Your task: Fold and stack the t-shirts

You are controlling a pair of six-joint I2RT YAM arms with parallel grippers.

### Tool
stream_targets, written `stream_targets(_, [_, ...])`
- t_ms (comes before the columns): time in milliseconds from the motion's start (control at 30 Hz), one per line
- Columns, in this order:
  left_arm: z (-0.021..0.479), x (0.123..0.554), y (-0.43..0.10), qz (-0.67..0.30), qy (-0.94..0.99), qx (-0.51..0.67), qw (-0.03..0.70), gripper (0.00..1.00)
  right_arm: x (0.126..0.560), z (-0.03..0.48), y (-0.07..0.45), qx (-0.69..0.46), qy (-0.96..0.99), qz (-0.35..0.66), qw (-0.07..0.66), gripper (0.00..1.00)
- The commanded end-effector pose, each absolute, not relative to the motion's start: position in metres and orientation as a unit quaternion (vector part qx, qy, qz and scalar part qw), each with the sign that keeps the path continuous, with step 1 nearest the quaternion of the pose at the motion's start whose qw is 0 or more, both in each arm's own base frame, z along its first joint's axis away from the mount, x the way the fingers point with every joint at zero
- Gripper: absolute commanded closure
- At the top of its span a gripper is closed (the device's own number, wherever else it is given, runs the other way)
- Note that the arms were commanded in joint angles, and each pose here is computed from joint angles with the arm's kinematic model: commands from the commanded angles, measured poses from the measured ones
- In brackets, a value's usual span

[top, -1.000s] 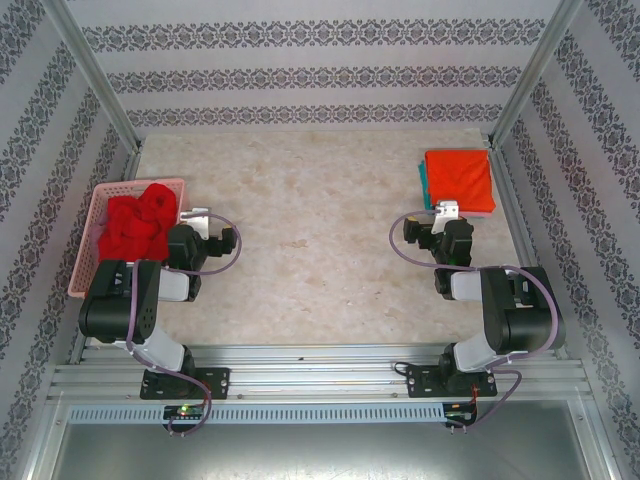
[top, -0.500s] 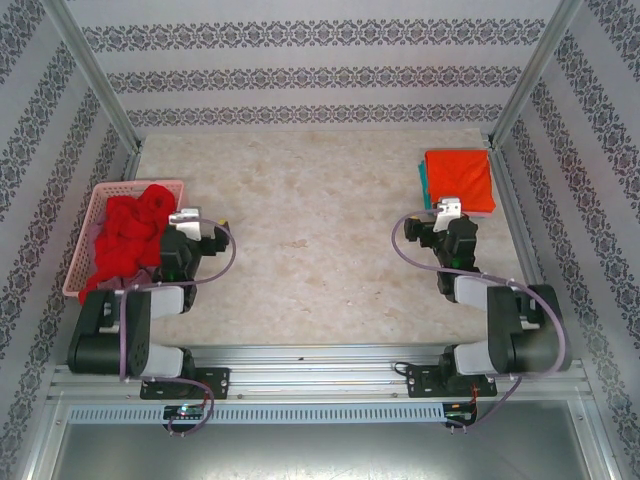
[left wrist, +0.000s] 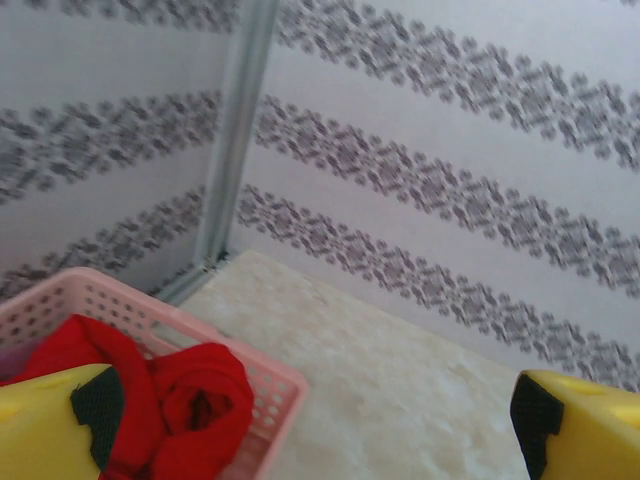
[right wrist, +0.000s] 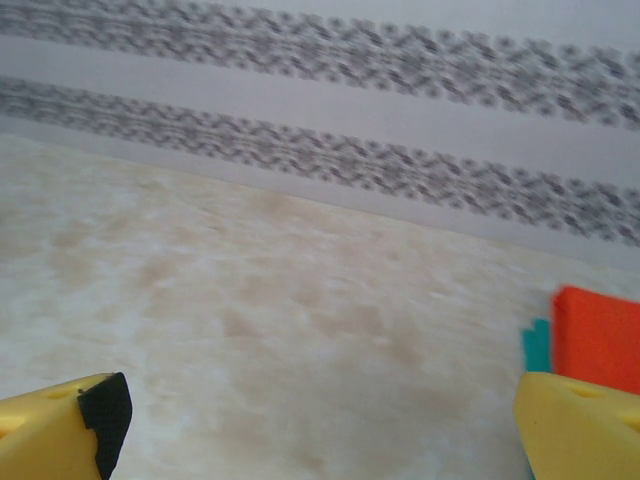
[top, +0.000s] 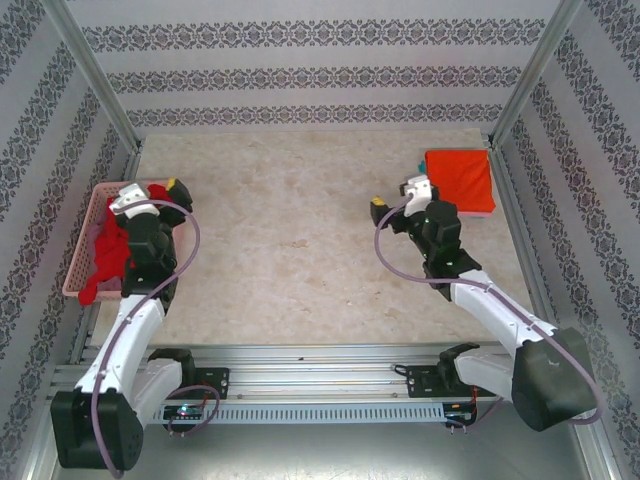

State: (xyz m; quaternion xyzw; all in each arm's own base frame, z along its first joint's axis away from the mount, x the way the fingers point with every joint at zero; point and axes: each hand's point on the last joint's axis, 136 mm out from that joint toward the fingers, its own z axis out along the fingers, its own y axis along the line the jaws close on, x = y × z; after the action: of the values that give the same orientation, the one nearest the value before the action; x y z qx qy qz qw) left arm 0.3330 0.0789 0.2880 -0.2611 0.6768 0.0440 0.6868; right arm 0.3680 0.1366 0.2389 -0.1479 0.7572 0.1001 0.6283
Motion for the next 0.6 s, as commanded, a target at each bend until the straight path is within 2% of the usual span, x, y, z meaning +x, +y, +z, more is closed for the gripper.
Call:
stream_targets(0, [0.257,0.308,0.112,0.098,0.691,-0.348,0.626,0.00,0.357,0.249,0.179,-0.197,0.751,0.128,0.618,0.02])
stream_targets(200, [0.225,0.286,0.152,0.168,0.705,-0.435,0.534,0.00,0.332,0.263,0.271,-0.291,0.717,0.187,0.605,0.02])
stream_targets(333, [0.192,0.290,0.172,0.166,0.720,-0.485,0.468,0.00,0.317,0.270,0.320,-0.321,0.698,0.249,0.590,0.02])
stream_targets(567, [0.127,0.311,0.189,0.133,0.733,-0.551,0.376,0.00,0.308,0.258,0.360,-0.341,0.695,0.292,0.561,0.02])
